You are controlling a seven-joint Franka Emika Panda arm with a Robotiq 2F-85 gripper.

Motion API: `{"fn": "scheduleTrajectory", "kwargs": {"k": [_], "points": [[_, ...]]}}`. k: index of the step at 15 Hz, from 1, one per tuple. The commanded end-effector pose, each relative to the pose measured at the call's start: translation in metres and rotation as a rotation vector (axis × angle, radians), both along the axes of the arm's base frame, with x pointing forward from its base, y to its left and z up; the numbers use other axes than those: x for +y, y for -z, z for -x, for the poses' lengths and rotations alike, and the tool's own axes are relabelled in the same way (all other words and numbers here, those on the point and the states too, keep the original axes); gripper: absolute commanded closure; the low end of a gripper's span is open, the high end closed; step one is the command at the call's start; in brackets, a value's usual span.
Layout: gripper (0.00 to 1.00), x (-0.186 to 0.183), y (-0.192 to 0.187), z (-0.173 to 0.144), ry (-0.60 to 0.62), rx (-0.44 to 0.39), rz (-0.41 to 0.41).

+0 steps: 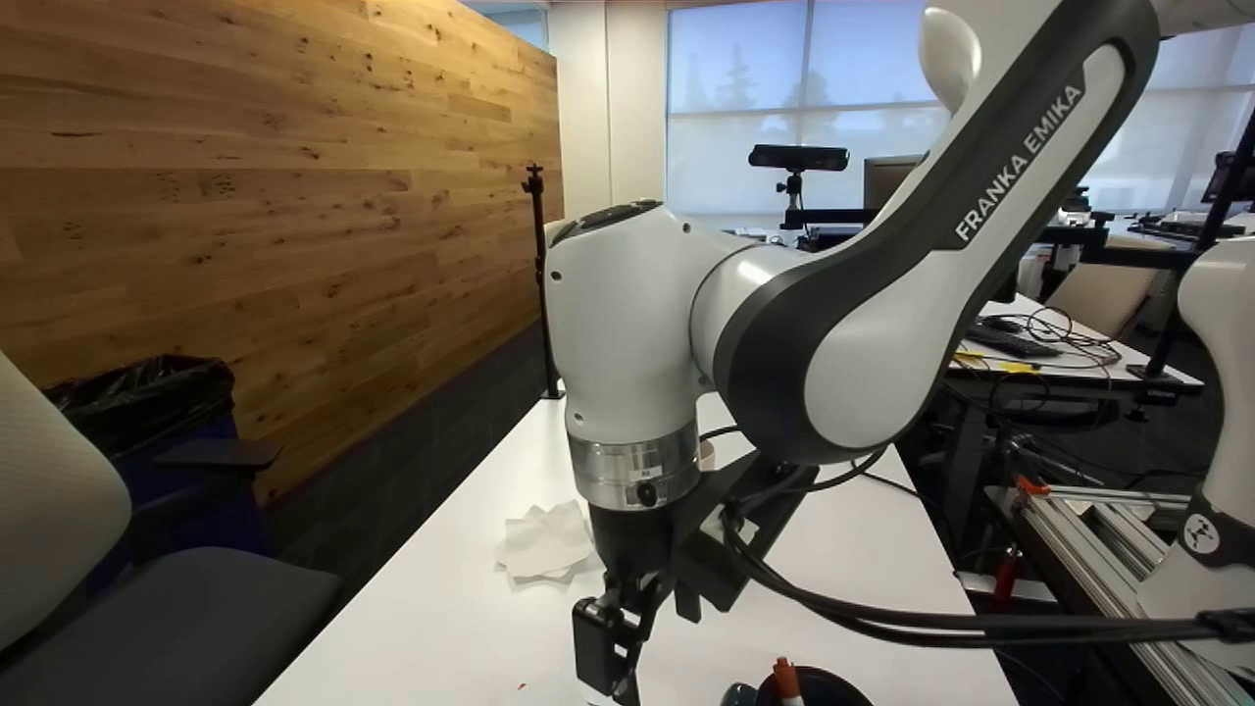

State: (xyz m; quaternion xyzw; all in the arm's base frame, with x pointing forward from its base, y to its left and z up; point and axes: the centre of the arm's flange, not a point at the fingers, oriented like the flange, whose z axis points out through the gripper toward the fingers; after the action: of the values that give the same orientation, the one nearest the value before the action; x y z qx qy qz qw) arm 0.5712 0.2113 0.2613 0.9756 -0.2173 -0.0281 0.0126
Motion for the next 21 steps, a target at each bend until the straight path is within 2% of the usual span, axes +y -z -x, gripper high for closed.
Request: {"fn": "scheduleTrajectory", "kwargs": {"k": [1, 21], "points": [[0.00, -0.0011, -0.0010, 0.0046, 0.011, -0.024, 0.009], [0.00, 0.0020, 0.0031, -0.0050, -0.005, -0.051, -0.001]]}}
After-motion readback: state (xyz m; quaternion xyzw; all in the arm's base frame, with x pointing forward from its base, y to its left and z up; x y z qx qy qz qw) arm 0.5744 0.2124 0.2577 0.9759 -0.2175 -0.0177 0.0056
